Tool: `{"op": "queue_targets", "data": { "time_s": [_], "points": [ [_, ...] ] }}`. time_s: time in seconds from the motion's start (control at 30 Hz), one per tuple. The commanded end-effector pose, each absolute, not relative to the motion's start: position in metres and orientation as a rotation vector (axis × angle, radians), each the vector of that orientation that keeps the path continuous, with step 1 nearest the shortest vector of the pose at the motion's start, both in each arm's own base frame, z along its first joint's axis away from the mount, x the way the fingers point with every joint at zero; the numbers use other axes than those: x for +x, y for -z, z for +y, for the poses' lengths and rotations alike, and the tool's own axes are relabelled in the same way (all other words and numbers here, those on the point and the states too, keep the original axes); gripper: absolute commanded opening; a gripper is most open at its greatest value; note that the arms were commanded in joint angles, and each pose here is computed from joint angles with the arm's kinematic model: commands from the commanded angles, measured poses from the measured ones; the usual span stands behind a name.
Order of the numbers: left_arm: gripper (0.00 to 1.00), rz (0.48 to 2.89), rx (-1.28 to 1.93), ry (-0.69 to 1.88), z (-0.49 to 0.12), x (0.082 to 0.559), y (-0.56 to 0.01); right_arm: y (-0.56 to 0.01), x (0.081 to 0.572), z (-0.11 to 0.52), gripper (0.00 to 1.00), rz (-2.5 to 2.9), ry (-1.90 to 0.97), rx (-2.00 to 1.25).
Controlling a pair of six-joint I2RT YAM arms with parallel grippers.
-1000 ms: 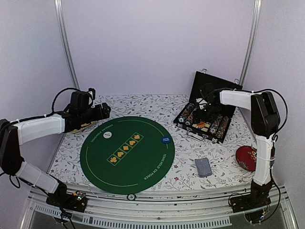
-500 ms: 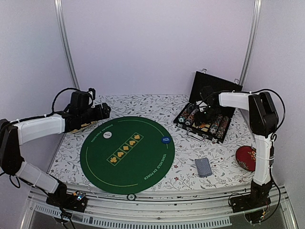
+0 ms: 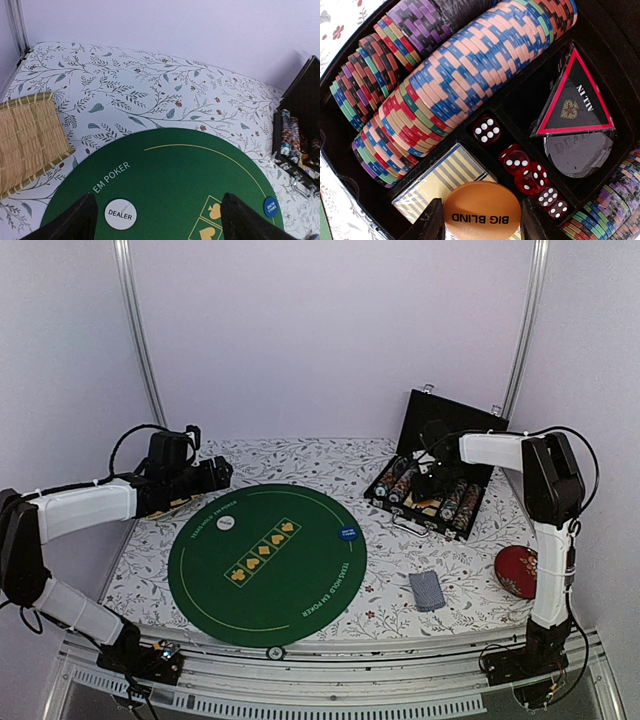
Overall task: Distribute texas hold em gaming equipment
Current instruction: Adjust the big blind button in the chip case.
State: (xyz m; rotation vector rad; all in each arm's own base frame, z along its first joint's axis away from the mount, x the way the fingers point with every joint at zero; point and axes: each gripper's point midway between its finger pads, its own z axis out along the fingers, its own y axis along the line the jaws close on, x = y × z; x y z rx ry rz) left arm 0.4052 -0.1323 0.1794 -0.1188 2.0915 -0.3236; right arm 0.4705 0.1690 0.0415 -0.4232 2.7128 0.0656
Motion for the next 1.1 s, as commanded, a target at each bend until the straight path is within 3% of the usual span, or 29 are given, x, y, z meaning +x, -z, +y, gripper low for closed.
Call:
{"op": "queue_targets", "data": {
  "time_s": [0.0, 0.27, 1.07],
  "points": [
    [0.87, 2.088, -0.099, 0.327, -0.137, 0.406, -0.182, -0.042, 0.454, 0.170, 0.45, 2.737, -0.019, -0.478],
    [0.87, 2.091, -0.096, 0.326, -0.136, 0.404, -0.181, -0.040, 0.450, 0.156, 0.52, 2.753, 0.099, -0.493],
    [0.88, 2.092, -0.091, 0.305, -0.133, 0.402, -0.180, -0.035, 0.456, 0.137, 0.66, 2.791, 0.032, -0.453]
  ]
}}
